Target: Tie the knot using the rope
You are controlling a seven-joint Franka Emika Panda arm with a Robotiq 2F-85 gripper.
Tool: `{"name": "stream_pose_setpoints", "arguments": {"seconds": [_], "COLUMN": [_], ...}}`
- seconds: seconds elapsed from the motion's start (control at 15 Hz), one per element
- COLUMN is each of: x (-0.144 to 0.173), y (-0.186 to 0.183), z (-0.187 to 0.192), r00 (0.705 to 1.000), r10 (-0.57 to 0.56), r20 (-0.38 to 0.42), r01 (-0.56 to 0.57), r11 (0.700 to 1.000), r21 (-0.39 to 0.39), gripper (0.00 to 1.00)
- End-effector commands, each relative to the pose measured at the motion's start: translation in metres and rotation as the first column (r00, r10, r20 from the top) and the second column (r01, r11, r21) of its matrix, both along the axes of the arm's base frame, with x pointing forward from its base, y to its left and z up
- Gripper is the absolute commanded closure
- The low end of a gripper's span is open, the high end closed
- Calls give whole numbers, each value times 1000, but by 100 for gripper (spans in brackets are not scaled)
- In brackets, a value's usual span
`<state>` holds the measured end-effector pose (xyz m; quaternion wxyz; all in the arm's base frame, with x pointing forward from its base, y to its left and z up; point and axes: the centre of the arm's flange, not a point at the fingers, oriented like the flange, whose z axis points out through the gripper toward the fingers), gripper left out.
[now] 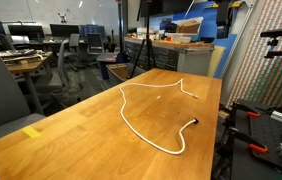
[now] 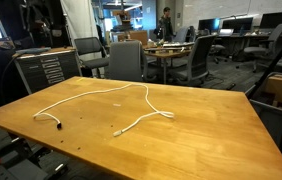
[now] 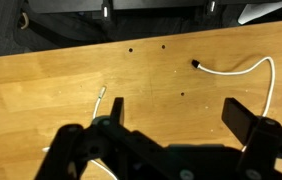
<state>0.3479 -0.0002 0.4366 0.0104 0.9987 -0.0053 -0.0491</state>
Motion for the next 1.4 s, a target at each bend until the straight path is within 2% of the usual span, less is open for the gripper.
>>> {"name": "stream_pose_setpoints", "arguments": {"seconds": [0.0, 1.0, 1.07, 1.13, 1.2, 1.33], "x": [0, 0, 2, 4, 6, 11], "y": [0, 0, 0, 3, 7, 17], "z": [0, 0, 5, 16, 31, 61], "r00": [1000, 1000, 999, 992, 984, 966], "r10": [0, 0, 9, 96, 143, 171], "r20": [0, 0, 47, 87, 102, 196], "r01": [0, 0, -7, -90, -135, -162], "r11": [1000, 1000, 999, 993, 987, 985], "r21": [0, 0, -46, -80, -82, -59], "gripper": [0, 0, 0, 0, 0, 0]}}
